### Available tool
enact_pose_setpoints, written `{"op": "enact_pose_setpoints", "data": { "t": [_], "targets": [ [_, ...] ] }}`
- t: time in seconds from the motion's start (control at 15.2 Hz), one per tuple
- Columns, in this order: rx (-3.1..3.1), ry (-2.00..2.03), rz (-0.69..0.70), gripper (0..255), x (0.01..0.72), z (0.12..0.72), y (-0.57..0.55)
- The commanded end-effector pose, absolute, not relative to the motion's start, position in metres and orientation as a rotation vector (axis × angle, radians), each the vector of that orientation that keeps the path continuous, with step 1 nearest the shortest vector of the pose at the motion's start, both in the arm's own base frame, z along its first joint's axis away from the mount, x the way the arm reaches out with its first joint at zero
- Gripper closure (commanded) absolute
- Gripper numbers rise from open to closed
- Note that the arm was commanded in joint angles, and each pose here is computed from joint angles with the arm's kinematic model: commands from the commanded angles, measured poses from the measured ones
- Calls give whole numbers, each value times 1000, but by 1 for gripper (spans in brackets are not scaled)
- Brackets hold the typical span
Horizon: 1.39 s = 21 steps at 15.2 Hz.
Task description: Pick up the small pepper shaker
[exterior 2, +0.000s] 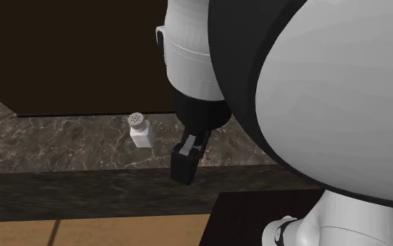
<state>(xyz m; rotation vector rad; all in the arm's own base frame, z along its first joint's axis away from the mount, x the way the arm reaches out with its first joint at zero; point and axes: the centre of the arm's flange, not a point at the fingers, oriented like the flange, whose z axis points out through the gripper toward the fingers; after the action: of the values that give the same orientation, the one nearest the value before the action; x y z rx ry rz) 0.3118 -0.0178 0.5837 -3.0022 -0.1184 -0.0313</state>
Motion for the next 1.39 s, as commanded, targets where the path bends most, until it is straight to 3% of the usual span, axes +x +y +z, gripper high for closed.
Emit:
{"op": "enact_pose_setpoints", "data": {
  "t": [0.0, 0.66, 1.25, 1.32],
  "targets": [
    [-3002, -118, -31, 0, 312, 584, -18],
    [-3080, -44, -278, 0, 411, 572, -29],
    [-3080, -44, -278, 0, 411, 532, -29],
    [-3081, -45, -278, 255, 410, 534, -27]
  ]
}}
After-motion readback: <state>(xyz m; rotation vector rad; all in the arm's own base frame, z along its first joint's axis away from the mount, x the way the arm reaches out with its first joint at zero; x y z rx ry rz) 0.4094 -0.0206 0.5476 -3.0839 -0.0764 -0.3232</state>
